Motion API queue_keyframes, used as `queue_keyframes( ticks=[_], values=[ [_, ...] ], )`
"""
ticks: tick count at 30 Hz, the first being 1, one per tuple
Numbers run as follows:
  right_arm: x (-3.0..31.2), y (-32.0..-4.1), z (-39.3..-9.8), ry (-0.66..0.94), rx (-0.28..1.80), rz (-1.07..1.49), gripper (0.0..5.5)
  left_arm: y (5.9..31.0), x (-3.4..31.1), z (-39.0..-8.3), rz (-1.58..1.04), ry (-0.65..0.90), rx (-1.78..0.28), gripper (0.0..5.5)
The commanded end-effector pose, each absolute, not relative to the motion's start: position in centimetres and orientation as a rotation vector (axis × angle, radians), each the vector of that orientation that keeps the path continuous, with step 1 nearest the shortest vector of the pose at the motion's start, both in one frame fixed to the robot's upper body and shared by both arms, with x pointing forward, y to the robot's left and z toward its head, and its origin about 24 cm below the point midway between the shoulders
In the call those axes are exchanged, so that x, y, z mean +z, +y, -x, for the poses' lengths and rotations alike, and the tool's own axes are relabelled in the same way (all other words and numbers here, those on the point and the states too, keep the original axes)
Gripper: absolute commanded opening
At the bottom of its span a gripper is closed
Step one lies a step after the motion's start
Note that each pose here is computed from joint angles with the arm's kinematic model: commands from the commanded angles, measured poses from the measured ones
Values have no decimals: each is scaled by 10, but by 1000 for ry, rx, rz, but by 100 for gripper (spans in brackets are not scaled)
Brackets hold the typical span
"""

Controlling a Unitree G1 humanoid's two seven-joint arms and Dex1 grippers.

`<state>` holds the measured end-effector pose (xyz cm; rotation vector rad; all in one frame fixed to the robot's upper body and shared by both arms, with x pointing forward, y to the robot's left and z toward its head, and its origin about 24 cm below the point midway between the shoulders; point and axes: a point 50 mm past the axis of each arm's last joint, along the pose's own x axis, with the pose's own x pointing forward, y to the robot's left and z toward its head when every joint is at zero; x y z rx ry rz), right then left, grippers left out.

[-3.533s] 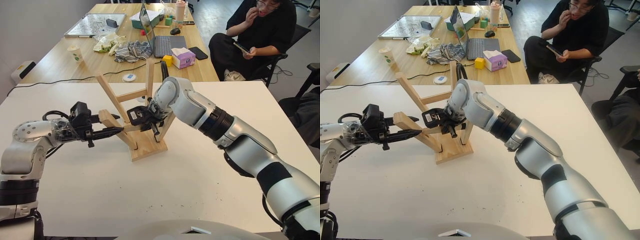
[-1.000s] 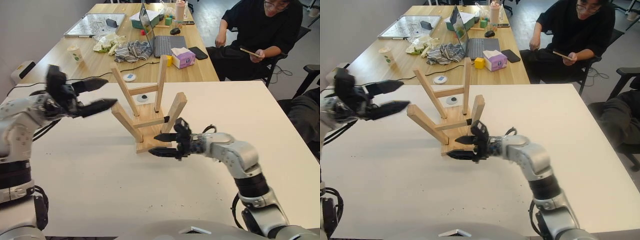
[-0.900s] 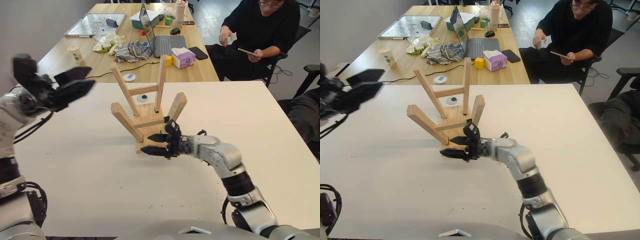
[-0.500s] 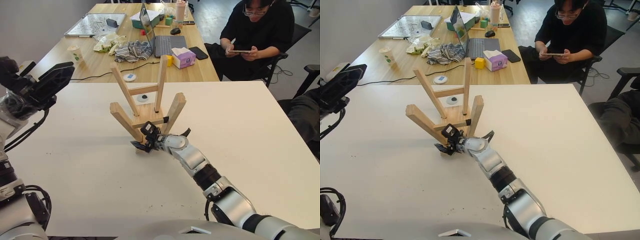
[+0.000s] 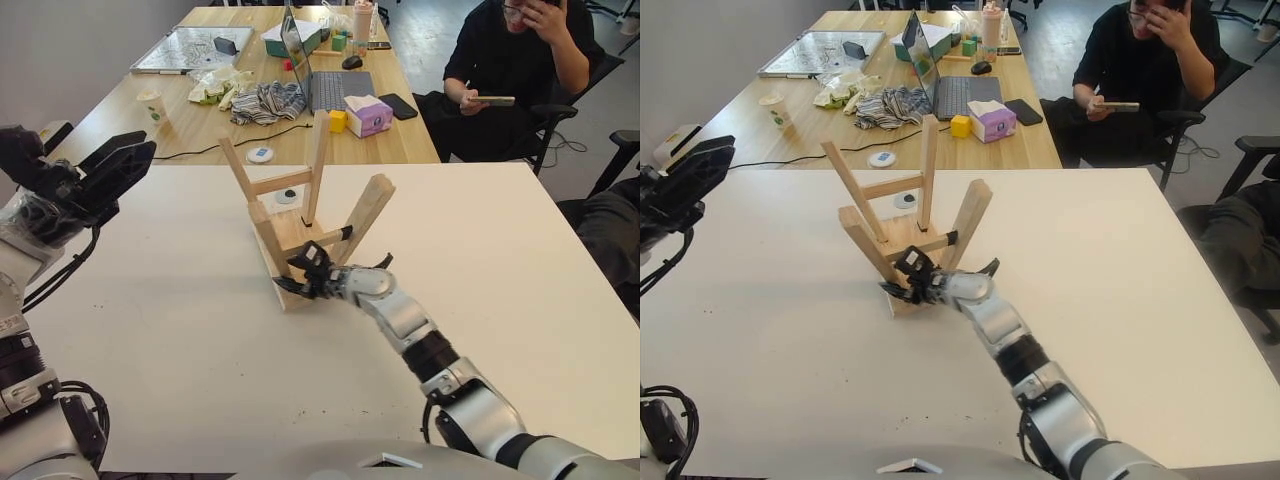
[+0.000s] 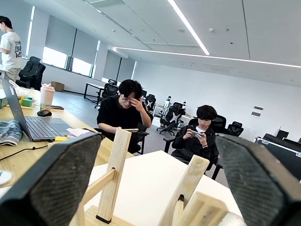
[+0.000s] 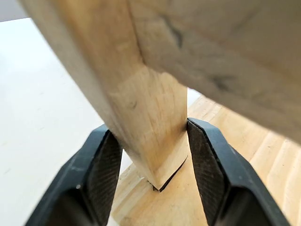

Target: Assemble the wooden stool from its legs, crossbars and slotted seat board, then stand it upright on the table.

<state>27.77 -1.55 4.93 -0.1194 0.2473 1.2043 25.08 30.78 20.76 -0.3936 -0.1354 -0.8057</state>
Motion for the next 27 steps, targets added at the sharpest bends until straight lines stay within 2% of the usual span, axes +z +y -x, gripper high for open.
queue_keyframes(
  ticks=[1,3,5,8,10,15,19,25,27],
  values=[
    [64,-77,-272,176,1465,184,207,342,150,-258,443,101,-508,443],
    [56,-115,-262,213,1599,396,201,344,112,-247,330,260,-483,443],
    [45,-146,-250,263,1700,538,197,329,78,-234,132,361,-585,443],
    [24,-182,-235,171,1790,909,195,288,45,-216,-92,384,-866,443],
    [16,-194,-232,87,1825,1053,192,269,39,-209,-262,365,-1065,443],
    [22,-187,-247,-95,1784,1129,188,244,47,-215,-297,297,-1285,443],
    [27,-180,-259,-157,1744,1142,177,233,45,-215,-349,273,-1369,443],
    [30,-170,-269,-178,1726,1117,65,209,62,-241,-361,52,-1274,443],
    [31,-170,-272,-170,1715,1105,36,208,65,-250,-371,36,-1252,443]
  ],
)
